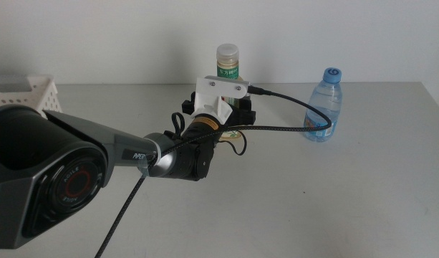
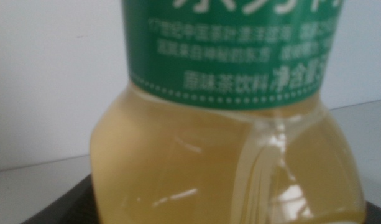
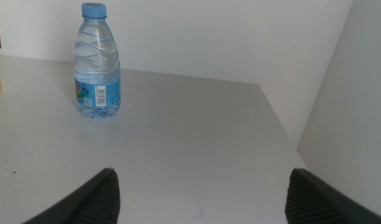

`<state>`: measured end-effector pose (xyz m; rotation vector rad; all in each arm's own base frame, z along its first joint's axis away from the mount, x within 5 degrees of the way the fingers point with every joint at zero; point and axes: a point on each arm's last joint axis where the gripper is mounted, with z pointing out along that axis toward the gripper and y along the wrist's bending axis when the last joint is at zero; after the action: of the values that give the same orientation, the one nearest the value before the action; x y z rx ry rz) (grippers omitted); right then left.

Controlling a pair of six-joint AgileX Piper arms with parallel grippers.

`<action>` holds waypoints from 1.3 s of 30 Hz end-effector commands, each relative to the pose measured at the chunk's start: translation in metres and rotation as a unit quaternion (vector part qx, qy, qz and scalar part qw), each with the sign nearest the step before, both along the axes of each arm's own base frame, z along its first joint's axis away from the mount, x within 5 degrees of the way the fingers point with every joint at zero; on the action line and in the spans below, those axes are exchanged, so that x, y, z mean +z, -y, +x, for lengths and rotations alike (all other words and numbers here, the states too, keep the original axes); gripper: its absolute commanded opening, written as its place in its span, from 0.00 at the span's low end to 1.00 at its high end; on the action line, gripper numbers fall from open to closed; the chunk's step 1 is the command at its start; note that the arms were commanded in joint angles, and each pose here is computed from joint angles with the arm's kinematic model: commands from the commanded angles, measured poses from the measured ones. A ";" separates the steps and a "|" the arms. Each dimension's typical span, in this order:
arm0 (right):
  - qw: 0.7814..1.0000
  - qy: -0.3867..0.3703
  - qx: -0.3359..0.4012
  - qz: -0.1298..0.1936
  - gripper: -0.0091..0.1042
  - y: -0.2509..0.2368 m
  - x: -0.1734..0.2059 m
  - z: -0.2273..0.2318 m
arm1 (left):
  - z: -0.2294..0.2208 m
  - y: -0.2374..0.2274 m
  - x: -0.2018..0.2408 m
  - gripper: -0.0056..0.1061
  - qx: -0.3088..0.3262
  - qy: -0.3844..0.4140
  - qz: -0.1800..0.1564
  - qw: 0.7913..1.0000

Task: Use arms to grab the bottles and put them into the dustbin to the left of the table.

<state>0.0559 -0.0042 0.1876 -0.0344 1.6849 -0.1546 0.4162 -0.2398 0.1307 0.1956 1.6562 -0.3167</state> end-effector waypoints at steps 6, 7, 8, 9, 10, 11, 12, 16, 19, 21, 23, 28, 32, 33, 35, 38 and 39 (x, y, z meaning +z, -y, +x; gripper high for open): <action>0.999 0.051 -0.004 -0.011 0.69 0.001 0.011 -0.002 | 0.002 0.001 0.046 0.50 0.004 0.087 -0.035 0.996; 0.999 0.051 -0.004 -0.011 0.69 0.001 0.011 -0.002 | 0.002 0.002 0.046 0.44 -0.002 0.090 -0.031 0.995; 0.999 0.051 -0.004 -0.011 0.69 0.001 0.011 -0.002 | 0.001 0.004 0.047 0.35 -0.011 0.094 -0.027 0.995; 0.999 0.051 -0.004 -0.011 0.69 0.001 0.011 -0.002 | 0.000 0.005 0.049 0.27 -0.018 0.093 -0.026 0.995; 0.999 0.051 -0.004 -0.011 0.69 0.001 0.011 -0.002 | -0.002 0.006 0.050 0.21 -0.026 0.089 -0.022 0.995; 0.999 0.051 -0.004 -0.011 0.69 0.001 0.011 -0.002 | -0.005 0.007 0.052 0.13 -0.030 0.083 -0.020 0.996; 0.999 0.051 -0.004 -0.011 0.69 0.001 0.011 -0.002 | -0.009 0.007 0.055 0.05 -0.034 0.077 -0.016 0.996; 0.999 0.051 -0.004 -0.011 0.69 0.001 0.011 -0.002 | -0.027 -0.002 0.075 0.04 -0.037 0.071 -0.015 0.997; 0.999 0.051 -0.004 -0.011 0.69 0.001 0.011 -0.002 | -0.042 -0.012 0.093 0.04 -0.038 0.052 -0.016 0.998; 0.999 0.051 -0.004 -0.011 0.69 0.001 0.011 -0.002 | -0.052 -0.016 0.109 0.04 -0.049 0.019 -0.012 0.999; 0.999 0.051 -0.004 -0.011 0.69 0.001 0.011 -0.002 | -0.060 -0.024 0.132 0.04 -0.060 -0.014 -0.004 0.998; 0.999 0.051 -0.004 -0.011 0.69 0.001 0.011 -0.002 | -0.073 -0.056 0.180 0.04 -0.070 -0.103 0.015 0.992; 0.999 0.051 -0.004 -0.011 0.69 0.001 0.011 -0.002 | -0.079 -0.087 0.210 0.04 -0.064 -0.168 0.028 0.983; 0.999 0.051 -0.004 -0.011 0.69 0.001 0.011 -0.002 | -0.079 -0.097 0.216 0.04 -0.061 -0.192 0.033 0.979; 0.999 0.051 -0.004 -0.011 0.69 0.001 0.011 -0.002 | -0.080 -0.116 0.225 0.04 -0.057 -0.252 0.044 0.965; 0.999 0.051 -0.004 -0.011 0.69 0.001 0.011 -0.002 | -0.079 -0.151 0.244 0.04 -0.036 -0.313 0.051 0.948; 0.999 0.051 -0.004 -0.011 0.69 0.001 0.011 -0.002 | -0.079 -0.163 0.251 0.04 -0.029 -0.325 0.056 0.944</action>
<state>0.0559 -0.0042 0.1876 -0.0344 1.6849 -0.1546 0.3470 -0.0919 0.3324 0.2822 2.4574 -0.3467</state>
